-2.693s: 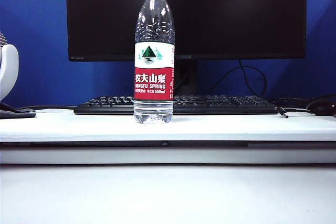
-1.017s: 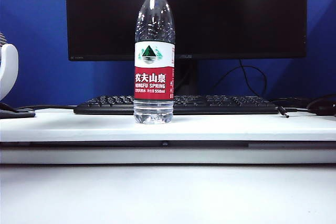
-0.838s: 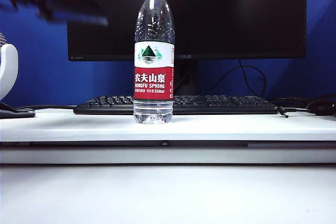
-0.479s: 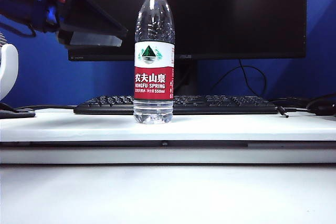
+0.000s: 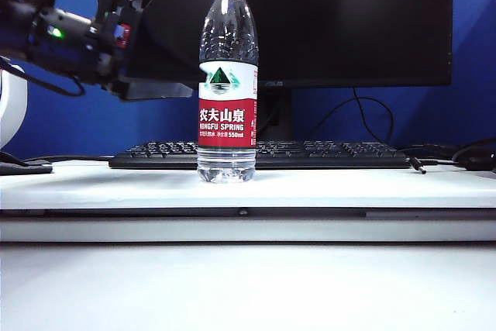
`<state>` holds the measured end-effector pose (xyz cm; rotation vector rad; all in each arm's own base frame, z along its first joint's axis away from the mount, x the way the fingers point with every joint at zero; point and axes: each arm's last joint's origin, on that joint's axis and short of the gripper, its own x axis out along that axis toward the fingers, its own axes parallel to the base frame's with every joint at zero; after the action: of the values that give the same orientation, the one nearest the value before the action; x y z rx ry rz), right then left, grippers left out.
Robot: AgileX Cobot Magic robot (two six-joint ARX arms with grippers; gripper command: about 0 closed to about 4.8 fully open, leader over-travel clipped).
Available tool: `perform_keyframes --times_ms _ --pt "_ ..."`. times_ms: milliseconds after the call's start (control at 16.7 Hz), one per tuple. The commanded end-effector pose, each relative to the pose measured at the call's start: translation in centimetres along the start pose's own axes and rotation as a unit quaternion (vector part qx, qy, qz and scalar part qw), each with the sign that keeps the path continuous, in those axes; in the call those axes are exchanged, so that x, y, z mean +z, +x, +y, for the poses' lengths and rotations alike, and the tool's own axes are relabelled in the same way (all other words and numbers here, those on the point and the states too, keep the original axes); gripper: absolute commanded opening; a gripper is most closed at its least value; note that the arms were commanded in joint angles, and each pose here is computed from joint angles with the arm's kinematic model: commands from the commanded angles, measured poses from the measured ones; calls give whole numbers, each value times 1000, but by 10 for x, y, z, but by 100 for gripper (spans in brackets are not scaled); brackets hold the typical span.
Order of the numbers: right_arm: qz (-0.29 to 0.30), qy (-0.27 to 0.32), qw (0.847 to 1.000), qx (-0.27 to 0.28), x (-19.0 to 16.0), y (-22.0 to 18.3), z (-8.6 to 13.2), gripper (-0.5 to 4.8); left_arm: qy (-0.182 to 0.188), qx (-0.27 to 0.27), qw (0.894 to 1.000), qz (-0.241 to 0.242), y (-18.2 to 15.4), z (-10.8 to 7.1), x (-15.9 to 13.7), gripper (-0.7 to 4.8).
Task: Unscrew the cap from the plastic bottle on the table.
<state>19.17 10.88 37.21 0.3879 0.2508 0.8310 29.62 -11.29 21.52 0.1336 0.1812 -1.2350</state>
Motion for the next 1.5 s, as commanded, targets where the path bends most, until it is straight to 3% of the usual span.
perform_keyframes --times_ms 60,299,479,598,658,898,1017,1316,1496 --pt "16 -21 999 -21 -5 1 4 225 0 -41 999 -30 12 0 -2 479" --pt "37 -16 999 -24 -10 3 4 225 15 -81 996 -31 42 -14 -10 479" --pt "71 -26 997 -36 -17 2 2 225 25 -82 996 -28 65 -26 -18 479" --pt "97 -25 992 -72 -23 0 -2 225 31 -77 996 -31 73 -29 -21 479" --pt "118 -35 989 -87 -28 0 -4 225 31 -72 996 -41 77 -28 -24 446" --pt "121 -49 988 -86 -29 0 -5 225 24 -51 996 -71 83 -25 -26 442" --pt "117 -61 987 -95 -28 0 -5 225 27 -33 995 -85 85 -23 -27 392" --pt "121 -66 987 -82 -30 3 -5 225 32 -16 995 -92 86 -21 -27 360" --pt "132 -113 983 -66 -39 19 5 225 31 -16 995 -92 86 -21 -28 331"
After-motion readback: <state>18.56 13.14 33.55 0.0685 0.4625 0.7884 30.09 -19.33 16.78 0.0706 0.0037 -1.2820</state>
